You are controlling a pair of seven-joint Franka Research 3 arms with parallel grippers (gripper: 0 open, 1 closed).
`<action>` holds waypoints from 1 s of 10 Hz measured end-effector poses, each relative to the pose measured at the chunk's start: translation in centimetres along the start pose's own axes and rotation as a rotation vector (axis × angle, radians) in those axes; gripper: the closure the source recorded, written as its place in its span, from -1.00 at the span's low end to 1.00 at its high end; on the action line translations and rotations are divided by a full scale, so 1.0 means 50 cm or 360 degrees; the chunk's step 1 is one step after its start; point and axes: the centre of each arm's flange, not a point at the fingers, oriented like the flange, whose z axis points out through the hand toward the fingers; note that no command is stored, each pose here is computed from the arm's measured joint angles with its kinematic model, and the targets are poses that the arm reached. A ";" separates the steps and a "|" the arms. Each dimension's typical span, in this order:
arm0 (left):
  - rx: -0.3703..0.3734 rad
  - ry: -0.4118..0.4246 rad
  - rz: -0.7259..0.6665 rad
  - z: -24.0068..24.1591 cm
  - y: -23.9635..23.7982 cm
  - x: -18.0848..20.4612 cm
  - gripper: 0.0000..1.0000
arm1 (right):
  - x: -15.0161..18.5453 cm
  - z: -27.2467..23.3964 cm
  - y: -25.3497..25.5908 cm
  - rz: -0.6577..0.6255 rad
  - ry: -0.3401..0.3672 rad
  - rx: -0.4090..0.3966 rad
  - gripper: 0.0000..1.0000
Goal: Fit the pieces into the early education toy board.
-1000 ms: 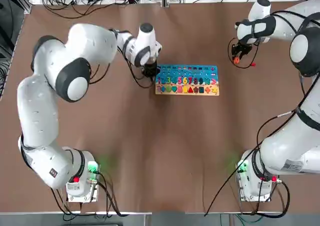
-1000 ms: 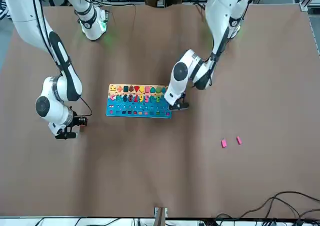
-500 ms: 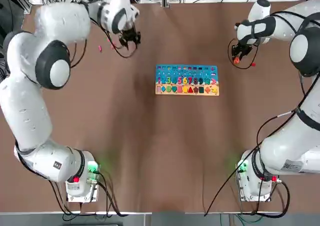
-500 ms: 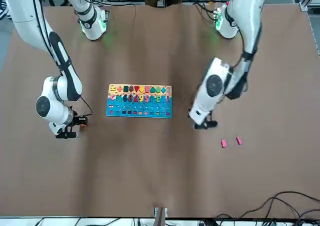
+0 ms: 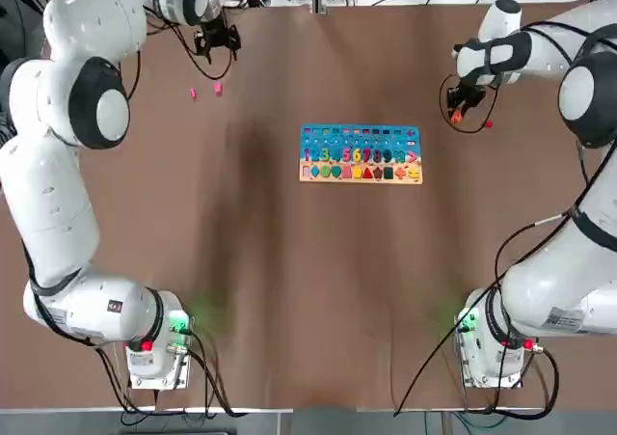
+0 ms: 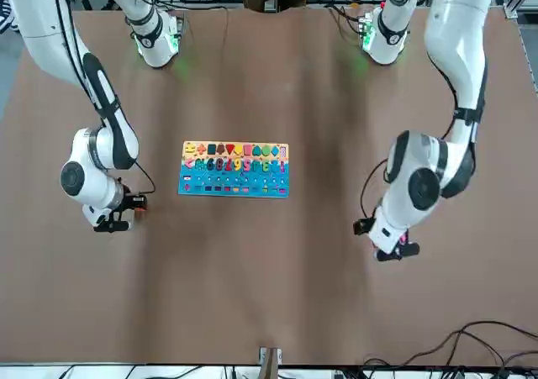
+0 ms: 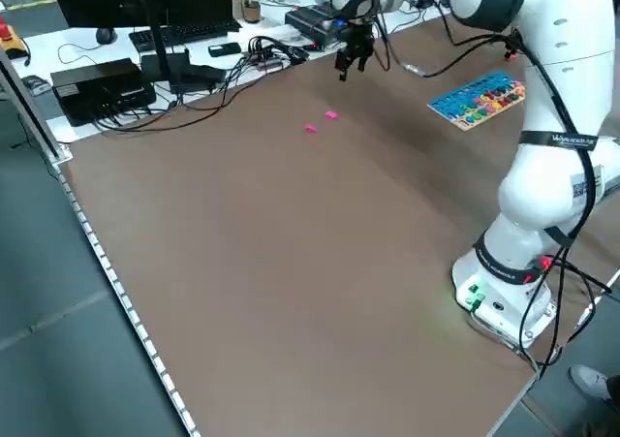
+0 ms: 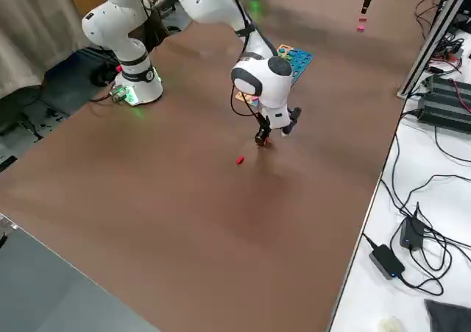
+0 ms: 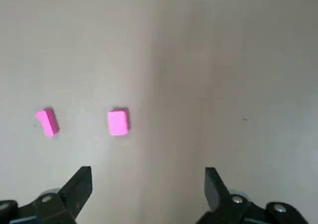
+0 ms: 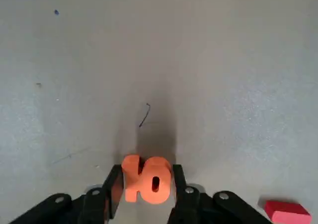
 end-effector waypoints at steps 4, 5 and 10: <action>0.0000 -0.0059 -0.0019 0.123 -0.032 0.017 -1.00 | 0.001 -0.002 0.000 0.0000 0.0002 0.0000 0.16; -0.0005 -0.0056 -0.0021 0.135 -0.047 0.024 -1.00 | 0.002 -0.005 -0.001 -0.0001 0.0003 0.0000 0.17; -0.0013 -0.0069 -0.0046 0.186 -0.081 0.034 -0.82 | 0.001 -0.076 -0.079 -0.0061 0.0002 -0.0015 0.17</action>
